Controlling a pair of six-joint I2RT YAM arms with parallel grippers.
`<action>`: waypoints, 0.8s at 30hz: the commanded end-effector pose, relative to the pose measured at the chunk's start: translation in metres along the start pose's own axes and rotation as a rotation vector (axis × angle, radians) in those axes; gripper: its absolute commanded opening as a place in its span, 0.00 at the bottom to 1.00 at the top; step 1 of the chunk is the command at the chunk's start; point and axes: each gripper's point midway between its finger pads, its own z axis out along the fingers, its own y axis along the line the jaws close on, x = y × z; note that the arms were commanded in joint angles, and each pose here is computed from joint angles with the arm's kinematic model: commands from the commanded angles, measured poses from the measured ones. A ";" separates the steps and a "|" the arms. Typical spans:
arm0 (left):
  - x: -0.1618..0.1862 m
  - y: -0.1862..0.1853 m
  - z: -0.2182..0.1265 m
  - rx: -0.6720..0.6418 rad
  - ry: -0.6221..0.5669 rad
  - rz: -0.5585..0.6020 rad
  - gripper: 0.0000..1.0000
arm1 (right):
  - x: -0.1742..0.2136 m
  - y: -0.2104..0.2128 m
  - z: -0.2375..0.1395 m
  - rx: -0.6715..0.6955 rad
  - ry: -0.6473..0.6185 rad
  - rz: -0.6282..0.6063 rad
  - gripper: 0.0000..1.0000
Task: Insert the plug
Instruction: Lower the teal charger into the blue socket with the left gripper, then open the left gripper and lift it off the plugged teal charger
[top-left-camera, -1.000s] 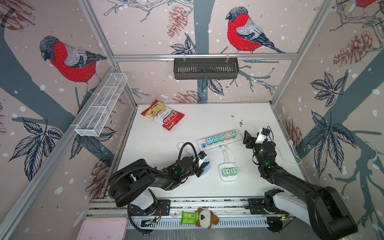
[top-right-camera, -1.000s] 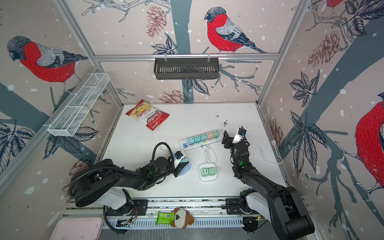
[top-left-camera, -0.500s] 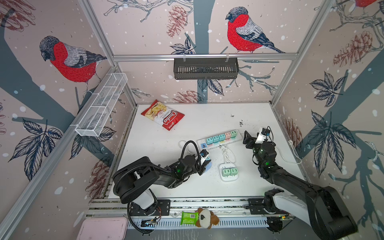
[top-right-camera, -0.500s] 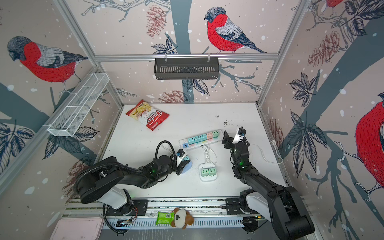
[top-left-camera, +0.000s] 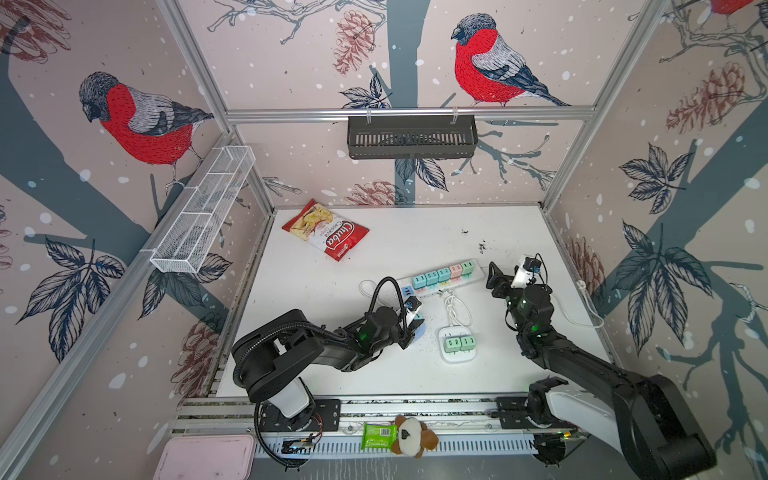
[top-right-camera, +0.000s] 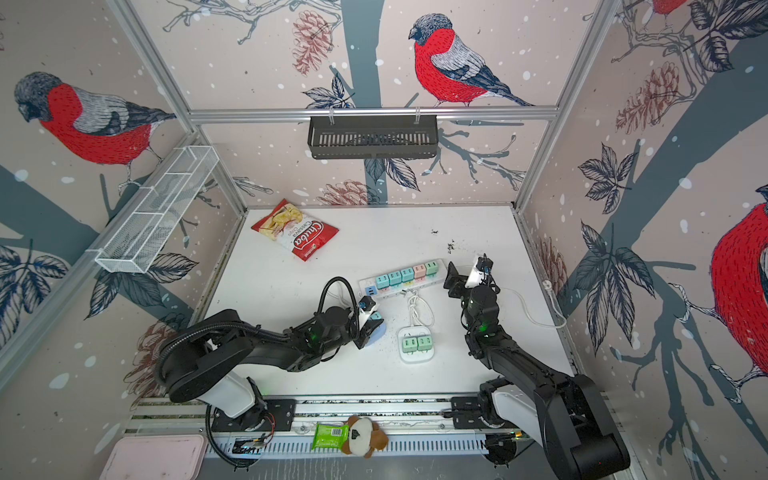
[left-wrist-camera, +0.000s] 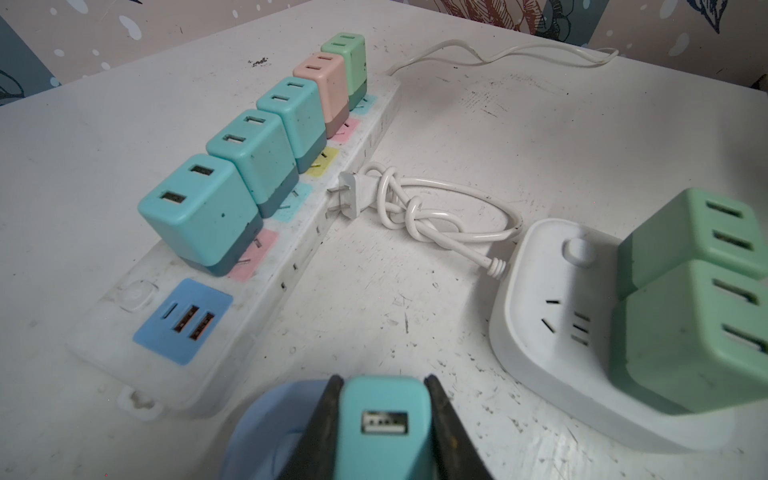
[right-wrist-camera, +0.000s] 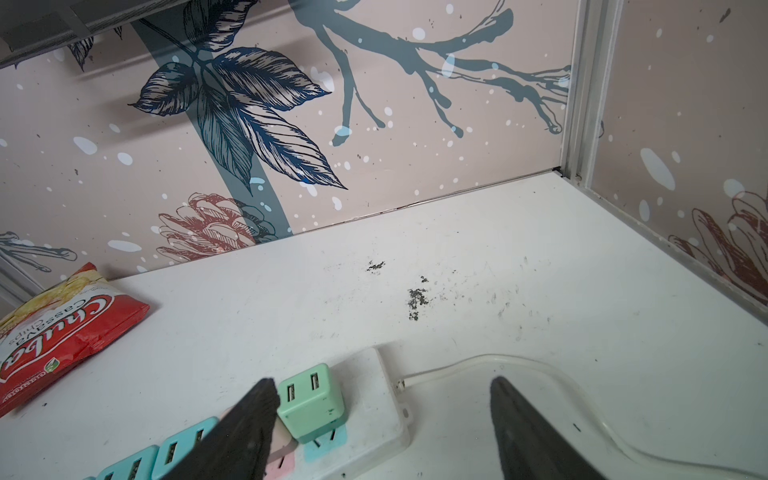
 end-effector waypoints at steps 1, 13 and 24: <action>0.051 -0.002 -0.006 0.011 0.195 -0.003 0.00 | -0.007 0.002 -0.001 -0.009 -0.029 0.016 0.80; -0.046 0.030 -0.041 -0.179 -0.037 -0.045 0.99 | -0.015 -0.008 -0.007 0.048 -0.055 0.040 1.00; -0.099 0.175 -0.174 -0.887 -0.351 -0.124 0.97 | -0.041 -0.061 -0.039 0.331 -0.200 0.186 1.00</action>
